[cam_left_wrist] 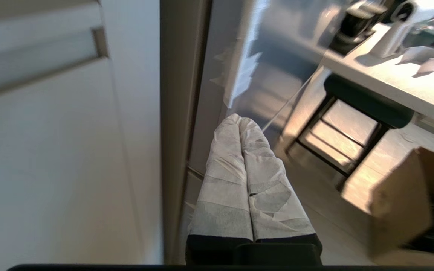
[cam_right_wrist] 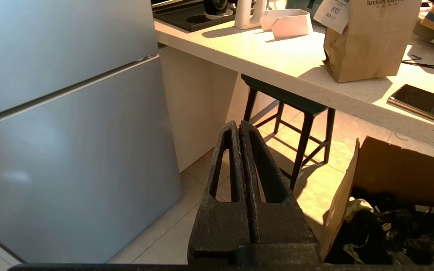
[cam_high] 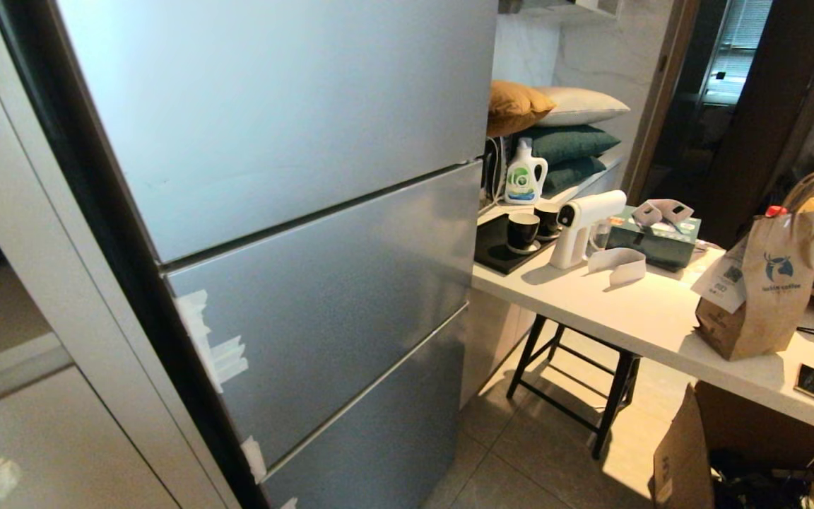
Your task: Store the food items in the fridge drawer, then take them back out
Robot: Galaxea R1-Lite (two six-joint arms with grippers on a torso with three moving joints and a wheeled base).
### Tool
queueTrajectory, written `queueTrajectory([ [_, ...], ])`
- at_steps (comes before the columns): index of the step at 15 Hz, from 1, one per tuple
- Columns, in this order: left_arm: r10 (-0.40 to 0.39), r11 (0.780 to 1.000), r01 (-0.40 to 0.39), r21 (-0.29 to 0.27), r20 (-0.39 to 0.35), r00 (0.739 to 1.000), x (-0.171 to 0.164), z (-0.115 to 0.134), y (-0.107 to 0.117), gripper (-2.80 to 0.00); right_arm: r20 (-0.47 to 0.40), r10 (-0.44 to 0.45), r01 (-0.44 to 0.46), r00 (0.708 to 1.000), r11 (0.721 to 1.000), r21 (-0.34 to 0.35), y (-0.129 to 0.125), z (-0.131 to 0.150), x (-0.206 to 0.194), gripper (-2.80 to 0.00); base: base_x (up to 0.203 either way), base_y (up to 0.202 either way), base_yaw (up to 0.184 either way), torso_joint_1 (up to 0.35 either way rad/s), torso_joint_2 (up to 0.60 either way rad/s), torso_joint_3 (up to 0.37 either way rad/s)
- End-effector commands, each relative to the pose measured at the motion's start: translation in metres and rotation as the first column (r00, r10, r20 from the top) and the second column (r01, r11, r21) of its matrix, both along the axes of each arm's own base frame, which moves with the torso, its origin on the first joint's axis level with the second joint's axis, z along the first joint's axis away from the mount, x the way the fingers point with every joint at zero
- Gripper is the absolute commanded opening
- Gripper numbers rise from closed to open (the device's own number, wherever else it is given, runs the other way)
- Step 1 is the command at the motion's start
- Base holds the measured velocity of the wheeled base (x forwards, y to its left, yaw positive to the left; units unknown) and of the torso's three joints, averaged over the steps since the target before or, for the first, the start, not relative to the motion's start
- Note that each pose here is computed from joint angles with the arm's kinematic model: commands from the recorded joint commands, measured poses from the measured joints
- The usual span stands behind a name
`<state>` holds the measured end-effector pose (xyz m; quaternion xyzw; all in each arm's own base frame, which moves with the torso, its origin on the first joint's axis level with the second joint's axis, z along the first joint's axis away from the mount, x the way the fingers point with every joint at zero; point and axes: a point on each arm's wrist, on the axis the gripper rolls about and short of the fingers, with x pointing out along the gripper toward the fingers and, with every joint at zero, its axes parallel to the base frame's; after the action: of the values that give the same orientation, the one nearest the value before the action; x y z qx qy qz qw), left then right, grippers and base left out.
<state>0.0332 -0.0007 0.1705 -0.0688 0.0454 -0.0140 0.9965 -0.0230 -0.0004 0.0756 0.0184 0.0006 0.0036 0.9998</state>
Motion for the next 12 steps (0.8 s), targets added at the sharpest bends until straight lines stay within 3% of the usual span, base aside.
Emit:
queueTrajectory([
  [1,-0.007,1.0,0.002,-0.028,-0.204,0.979,0.062,-0.01,0.0,-2.8,0.0,0.0,0.0,1.0,1.0,0.0,0.0,0.0,0.0,-2.8,0.0,0.0,0.0,0.0,0.0,0.0],
  [3,-0.02,0.999,0.013,-0.032,-0.228,0.973,0.09,-0.016,-0.002,-2.8,0.0,0.0,0.0,1.0,1.0,0.0,0.0,0.0,0.0,-2.8,0.0,0.0,0.0,0.0,0.0,0.0],
  [6,0.005,1.0,-0.003,0.009,-0.207,0.978,0.119,-0.021,-0.003,-2.8,0.0,0.0,0.0,1.0,1.0,0.0,0.0,0.0,0.0,-2.8,0.0,0.0,0.0,0.0,0.0,0.0],
  [10,0.122,0.992,-0.119,0.038,-0.104,0.987,0.149,-0.019,-0.001,-2.8,0.0,0.0,0.0,1.0,1.0,0.0,0.0,0.0,0.0,-2.8,0.0,0.0,0.0,0.0,0.0,0.0],
  [12,0.133,0.99,-0.13,0.057,-0.061,0.989,0.15,-0.015,0.0,-2.8,0.0,0.0,0.0,1.0,1.0,0.0,0.0,0.0,0.0,-2.8,0.0,0.0,0.0,0.0,0.0,0.0],
])
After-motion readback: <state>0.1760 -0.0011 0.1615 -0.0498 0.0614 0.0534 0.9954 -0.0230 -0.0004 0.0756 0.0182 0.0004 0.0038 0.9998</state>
